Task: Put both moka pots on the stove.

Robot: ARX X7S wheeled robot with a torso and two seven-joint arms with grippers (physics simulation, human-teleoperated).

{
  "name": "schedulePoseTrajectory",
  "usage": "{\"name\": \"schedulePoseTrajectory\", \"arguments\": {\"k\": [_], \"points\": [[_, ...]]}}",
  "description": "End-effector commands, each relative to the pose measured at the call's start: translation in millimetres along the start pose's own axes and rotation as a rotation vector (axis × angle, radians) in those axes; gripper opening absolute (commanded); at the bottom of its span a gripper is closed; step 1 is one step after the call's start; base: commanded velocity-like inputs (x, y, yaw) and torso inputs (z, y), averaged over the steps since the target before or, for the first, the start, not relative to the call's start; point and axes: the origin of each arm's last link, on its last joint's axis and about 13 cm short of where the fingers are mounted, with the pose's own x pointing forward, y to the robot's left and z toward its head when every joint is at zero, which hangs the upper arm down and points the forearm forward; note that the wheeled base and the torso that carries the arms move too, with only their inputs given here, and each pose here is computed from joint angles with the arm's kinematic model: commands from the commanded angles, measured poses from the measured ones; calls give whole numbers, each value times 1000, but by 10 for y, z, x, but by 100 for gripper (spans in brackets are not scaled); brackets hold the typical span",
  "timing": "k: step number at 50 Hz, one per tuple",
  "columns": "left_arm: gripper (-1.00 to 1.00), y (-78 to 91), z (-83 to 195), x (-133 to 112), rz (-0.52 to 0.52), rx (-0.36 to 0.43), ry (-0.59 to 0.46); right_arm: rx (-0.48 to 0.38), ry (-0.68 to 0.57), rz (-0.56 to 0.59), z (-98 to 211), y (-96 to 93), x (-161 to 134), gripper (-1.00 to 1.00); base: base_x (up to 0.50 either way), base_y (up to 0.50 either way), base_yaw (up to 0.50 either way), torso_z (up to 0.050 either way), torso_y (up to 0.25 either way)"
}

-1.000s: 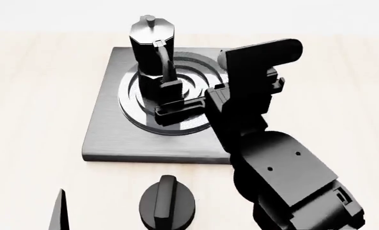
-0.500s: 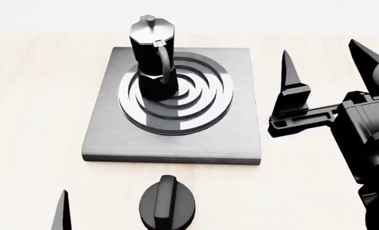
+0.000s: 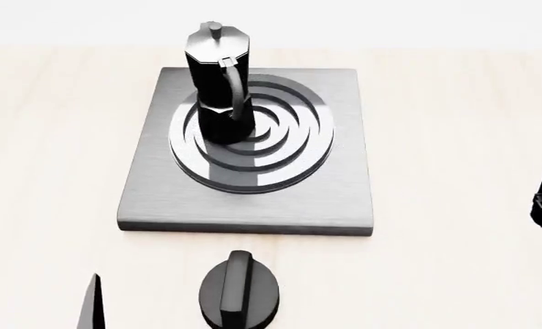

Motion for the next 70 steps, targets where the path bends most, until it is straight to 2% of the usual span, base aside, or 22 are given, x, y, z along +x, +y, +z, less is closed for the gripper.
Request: {"name": "schedulePoseTrajectory", "arguments": {"k": [1,11,12,14,22,27,37,40,48,60,70], "points": [[100,-5,-9,4,-1,0,-1,-40,90,-59,93,-296,15,100,0,0,0,0,0],[100,3,-8,10,4,-2,-2,-78,216,-72,132,-477,121,100,0,0,0,0,0],[100,-3,-8,4,1,-4,-3,-32,250,-93,133,-494,143,100,0,0,0,0,0],[100,-9,-9,0,-2,-4,-3,-39,242,-81,149,-499,155,100,0,0,0,0,0],[100,-4,-11,2,0,-5,1,-75,337,-61,183,-534,245,100,0,0,0,0,0],[100,-2,-14,-4,-1,-6,2,-86,376,-80,187,-599,281,100,0,0,0,0,0],[100,-6,2,-21,-4,-7,2,-107,421,-106,161,-616,249,100,0,0,0,0,0],[100,-2,1,-21,-3,-7,2,-110,412,-141,103,-704,275,100,0,0,0,0,0],[100,-14,11,-24,-8,-7,3,-68,424,-164,-153,-793,354,100,0,0,0,0,0],[100,-16,1,-13,-7,-8,3,-47,383,-221,-396,-837,490,100,0,0,0,0,0],[100,-27,8,-15,-13,-5,1,-35,418,-252,-573,-844,493,100,0,0,0,0,0]]}}
